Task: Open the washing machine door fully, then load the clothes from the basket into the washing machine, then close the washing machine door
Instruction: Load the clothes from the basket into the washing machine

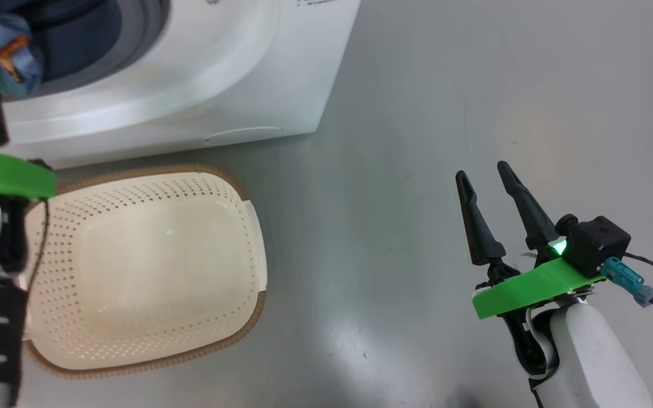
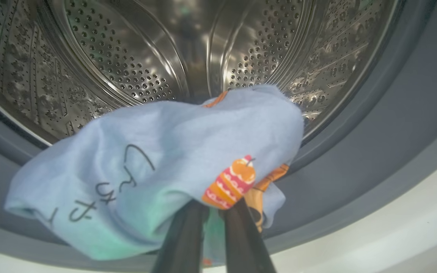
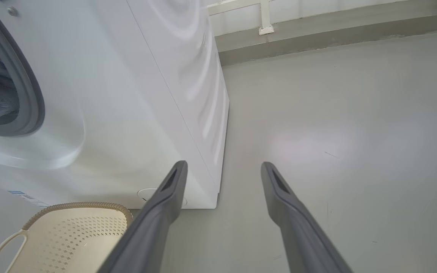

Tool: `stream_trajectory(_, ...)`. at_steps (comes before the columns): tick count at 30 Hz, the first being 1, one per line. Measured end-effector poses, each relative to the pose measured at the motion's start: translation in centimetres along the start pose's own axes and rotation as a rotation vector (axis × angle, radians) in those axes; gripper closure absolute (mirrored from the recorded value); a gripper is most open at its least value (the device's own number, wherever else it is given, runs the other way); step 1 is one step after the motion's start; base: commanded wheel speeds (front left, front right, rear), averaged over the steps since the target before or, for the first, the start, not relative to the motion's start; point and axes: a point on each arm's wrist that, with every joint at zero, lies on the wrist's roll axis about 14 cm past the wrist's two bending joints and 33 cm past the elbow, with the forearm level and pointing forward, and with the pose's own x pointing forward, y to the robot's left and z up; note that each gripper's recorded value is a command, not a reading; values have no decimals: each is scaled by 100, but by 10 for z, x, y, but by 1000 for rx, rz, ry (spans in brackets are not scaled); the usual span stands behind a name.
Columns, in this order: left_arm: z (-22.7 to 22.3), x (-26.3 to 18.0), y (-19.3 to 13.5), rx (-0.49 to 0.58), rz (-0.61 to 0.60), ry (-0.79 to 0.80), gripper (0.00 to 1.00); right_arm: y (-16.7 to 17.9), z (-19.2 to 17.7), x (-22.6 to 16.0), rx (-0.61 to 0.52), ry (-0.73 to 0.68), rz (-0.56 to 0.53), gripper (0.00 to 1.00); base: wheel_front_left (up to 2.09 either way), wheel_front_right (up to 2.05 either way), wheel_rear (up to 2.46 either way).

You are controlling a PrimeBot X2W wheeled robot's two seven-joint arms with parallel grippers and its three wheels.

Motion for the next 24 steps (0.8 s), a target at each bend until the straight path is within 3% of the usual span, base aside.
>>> stream_trajectory(12, 5, 66, 4, 161, -92, 26, 100, -16, -17, 1, 12, 37, -41, 0, 0, 0, 0)
stream_trajectory(24, 2, 139, 15, 160, -90, 78, 100, -38, -28, 1, 44, 60, -99, 0, 0, 0, 0)
